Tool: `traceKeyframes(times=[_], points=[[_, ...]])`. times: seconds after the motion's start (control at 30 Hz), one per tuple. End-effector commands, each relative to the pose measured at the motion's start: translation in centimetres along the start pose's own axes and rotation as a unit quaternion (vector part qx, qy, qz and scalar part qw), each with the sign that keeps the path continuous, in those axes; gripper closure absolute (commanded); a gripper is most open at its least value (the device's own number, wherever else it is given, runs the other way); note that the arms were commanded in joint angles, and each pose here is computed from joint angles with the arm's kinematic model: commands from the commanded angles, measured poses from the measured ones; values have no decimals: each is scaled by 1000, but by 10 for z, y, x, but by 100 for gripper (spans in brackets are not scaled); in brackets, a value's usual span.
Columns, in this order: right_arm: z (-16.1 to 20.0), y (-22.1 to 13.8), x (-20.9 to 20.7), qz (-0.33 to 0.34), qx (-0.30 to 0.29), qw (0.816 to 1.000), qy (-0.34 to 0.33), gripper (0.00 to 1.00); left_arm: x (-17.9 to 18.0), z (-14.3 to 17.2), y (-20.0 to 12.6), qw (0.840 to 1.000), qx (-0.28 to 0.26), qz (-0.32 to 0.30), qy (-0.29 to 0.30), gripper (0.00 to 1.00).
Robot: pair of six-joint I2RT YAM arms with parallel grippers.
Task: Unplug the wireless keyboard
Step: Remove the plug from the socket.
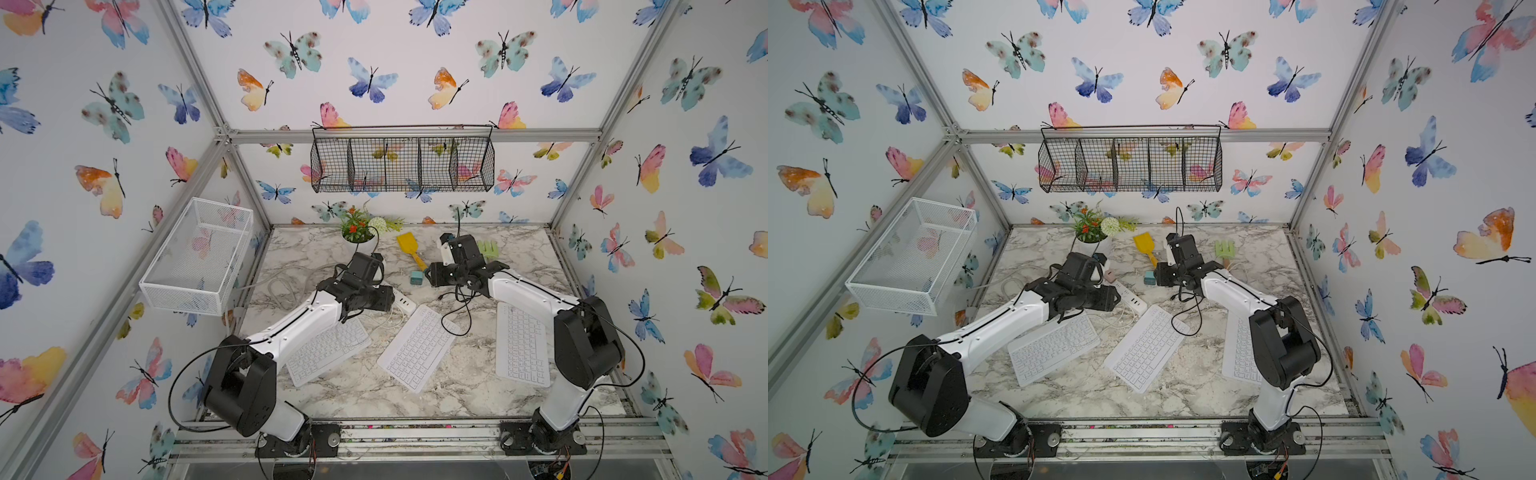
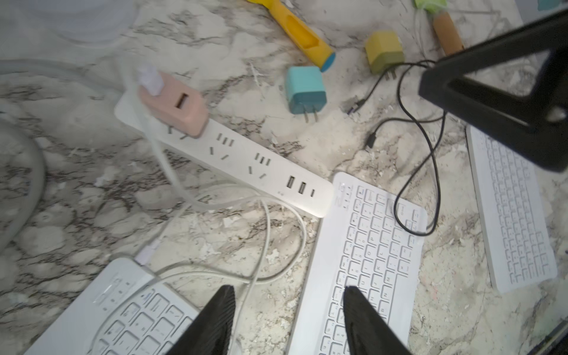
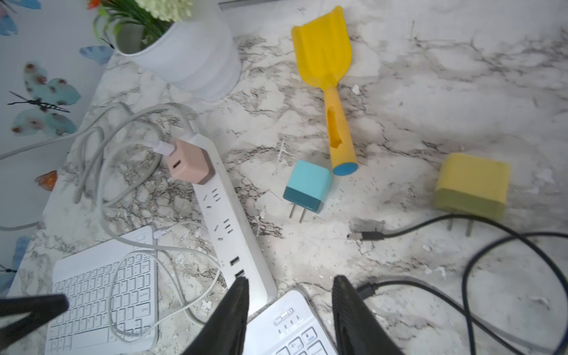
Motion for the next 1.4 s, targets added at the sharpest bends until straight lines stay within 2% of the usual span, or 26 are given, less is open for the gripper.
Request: traceKeyframes(times=[0.0, 0.17, 0.43, 0.73, 0.97, 1.37], points=[[-21, -4, 18, -79, -65, 992, -74, 53, 26, -8, -5, 998, 1, -18, -53, 43], [-33, 12, 26, -126, -80, 982, -115, 53, 48, -30, -4, 995, -23, 4, -102, 47], [-21, 49, 37, -146, -73, 972, -168, 53, 82, -45, 21, 985, -12, 45, -165, 51], [-12, 84, 60, -172, -83, 960, -202, 50, 88, -56, 50, 977, 1, 90, -192, 47], [-14, 114, 76, -180, -81, 956, -216, 49, 100, -61, 66, 975, 1, 84, -208, 47], [-16, 153, 80, -168, -80, 958, -219, 49, 106, -66, 83, 973, 4, 82, -216, 47]])
Point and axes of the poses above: each gripper's point midway between its finger pads, its own y axis out along the fingers, its own x axis along the line the jaws close on, z = x × y, the point moved 7 cm from there along -y, back along the fingers, and after that the axes turned 14 degrees about -y, right-handed, at the moved point
